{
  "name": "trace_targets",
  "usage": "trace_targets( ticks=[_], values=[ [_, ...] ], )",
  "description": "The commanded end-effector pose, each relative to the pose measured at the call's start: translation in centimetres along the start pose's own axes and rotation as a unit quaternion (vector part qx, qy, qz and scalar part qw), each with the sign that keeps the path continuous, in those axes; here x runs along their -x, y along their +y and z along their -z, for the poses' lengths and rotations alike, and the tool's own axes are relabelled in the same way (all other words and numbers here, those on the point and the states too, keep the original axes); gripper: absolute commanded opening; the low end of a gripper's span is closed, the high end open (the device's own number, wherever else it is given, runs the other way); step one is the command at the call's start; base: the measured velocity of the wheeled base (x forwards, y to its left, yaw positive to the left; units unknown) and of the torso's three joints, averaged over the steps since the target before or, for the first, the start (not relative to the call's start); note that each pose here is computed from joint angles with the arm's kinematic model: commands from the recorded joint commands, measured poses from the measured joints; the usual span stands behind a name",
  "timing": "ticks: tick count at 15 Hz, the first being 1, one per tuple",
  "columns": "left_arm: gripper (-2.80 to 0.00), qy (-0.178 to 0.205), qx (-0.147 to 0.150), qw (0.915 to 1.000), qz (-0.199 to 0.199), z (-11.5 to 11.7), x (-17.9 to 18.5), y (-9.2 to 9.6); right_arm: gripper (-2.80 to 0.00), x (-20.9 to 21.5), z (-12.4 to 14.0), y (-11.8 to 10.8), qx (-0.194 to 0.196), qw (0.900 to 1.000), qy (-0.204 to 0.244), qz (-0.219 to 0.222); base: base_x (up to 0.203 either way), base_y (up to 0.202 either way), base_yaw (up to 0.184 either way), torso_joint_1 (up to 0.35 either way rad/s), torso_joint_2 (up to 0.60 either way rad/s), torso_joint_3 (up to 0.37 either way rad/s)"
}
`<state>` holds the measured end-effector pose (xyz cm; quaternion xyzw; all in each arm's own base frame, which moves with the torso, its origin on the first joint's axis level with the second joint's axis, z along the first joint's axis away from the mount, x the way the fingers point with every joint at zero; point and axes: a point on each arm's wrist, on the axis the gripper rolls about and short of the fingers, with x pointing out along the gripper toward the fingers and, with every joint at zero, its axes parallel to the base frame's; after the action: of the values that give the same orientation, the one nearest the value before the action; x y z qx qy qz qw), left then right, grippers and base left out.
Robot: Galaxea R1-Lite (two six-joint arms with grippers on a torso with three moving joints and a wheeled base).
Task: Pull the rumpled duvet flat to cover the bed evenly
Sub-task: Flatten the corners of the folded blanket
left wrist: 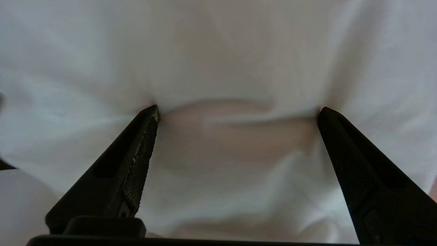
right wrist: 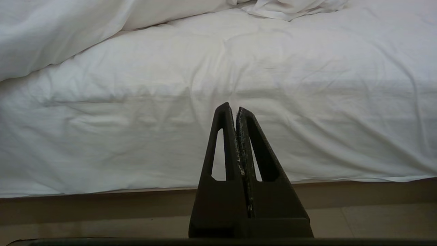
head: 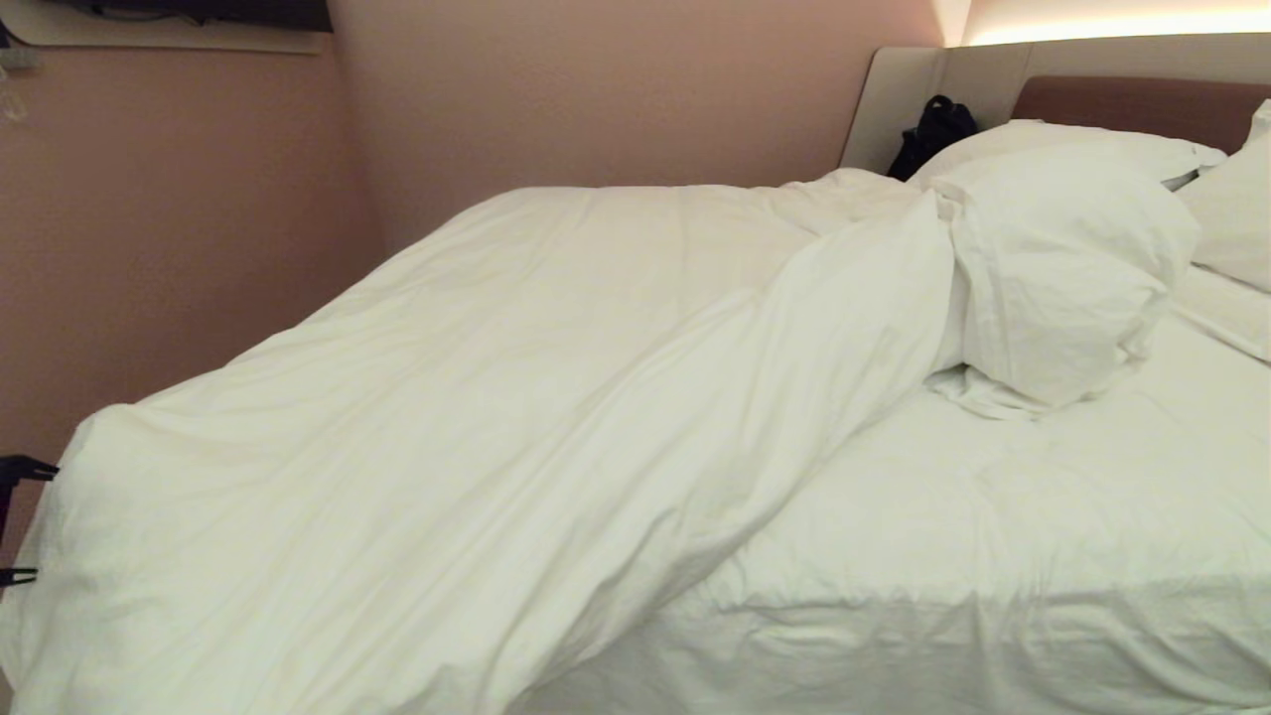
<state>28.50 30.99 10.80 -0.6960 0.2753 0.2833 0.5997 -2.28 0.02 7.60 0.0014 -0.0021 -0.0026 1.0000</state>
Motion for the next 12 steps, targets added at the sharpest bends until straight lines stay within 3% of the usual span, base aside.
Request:
trace_targets(
  ticks=[1,12],
  values=[
    [0.0,0.012,0.0,0.9999,0.0,0.4,-0.7,-0.24,-2.8,0.0,0.0,0.0,0.0,1.0,0.0,0.0,0.0,0.0,0.0,0.0,0.0,0.0],
    [0.0,0.008,0.007,0.9999,-0.009,0.03,-1.52,-0.03,-2.8,0.0,0.0,0.0,0.0,1.0,0.0,0.0,0.0,0.0,0.0,0.0,0.0,0.0]
  ],
)
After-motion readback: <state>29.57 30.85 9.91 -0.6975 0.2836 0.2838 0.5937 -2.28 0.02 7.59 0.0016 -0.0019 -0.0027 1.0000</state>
